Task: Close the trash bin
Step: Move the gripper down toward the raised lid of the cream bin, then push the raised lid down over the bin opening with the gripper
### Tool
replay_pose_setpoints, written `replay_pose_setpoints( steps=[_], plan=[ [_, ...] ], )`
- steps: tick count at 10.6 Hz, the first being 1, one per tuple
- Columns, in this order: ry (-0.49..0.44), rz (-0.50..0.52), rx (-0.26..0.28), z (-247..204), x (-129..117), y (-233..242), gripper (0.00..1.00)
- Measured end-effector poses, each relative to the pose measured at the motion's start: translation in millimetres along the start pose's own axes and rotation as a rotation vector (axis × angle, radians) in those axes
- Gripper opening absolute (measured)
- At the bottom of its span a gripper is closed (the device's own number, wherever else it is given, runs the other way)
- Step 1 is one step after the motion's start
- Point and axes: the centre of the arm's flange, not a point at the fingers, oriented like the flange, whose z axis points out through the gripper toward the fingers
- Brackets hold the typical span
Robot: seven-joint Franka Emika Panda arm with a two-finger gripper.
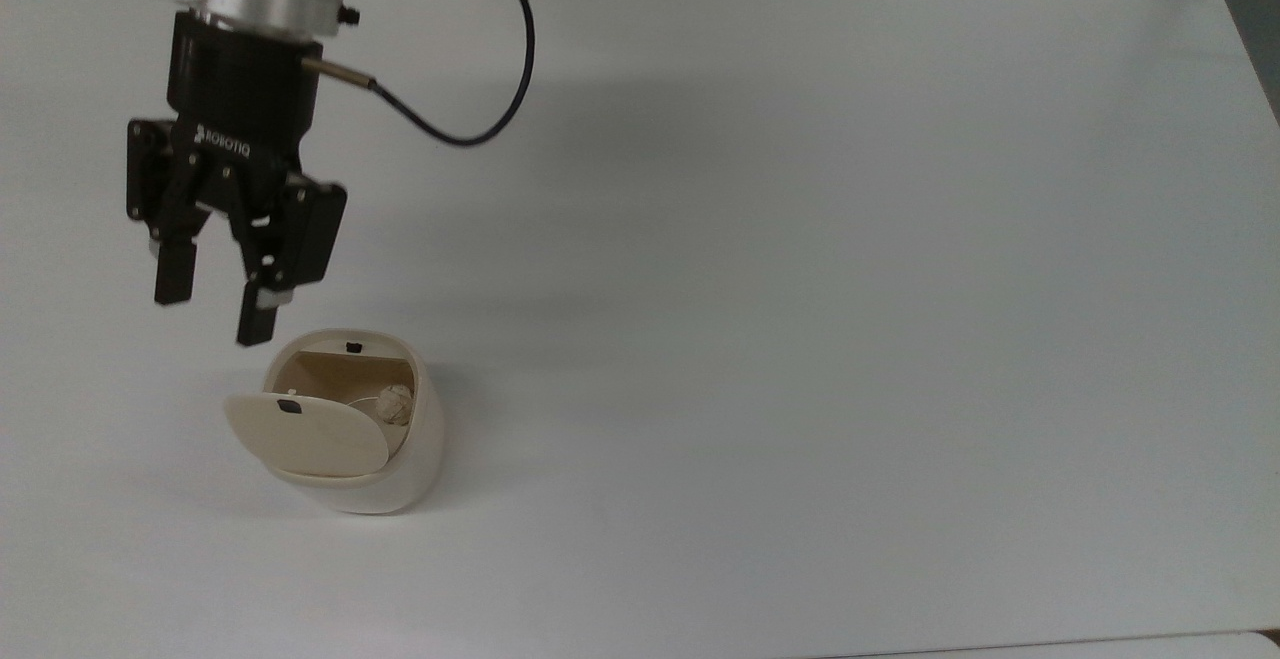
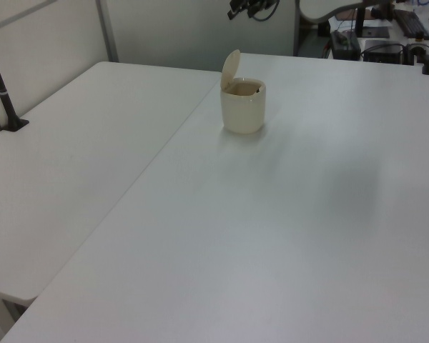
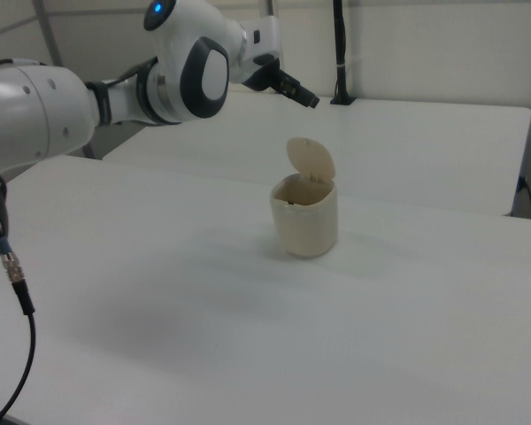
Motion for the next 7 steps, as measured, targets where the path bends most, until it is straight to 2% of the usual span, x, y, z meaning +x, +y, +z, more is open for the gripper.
replay_pose_setpoints(
  steps=[3, 4, 5, 7],
  plan=[
    [0.019, 0.053, -0.032, 40, -8, -7, 0.21],
    [0.010, 0.051, -0.033, 50, -14, -10, 0.07],
    [-0.002, 0.049, -0.035, 58, -21, -13, 0.01],
    [-0.021, 0.042, -0.037, 69, -33, -17, 0.01]
  ],
)
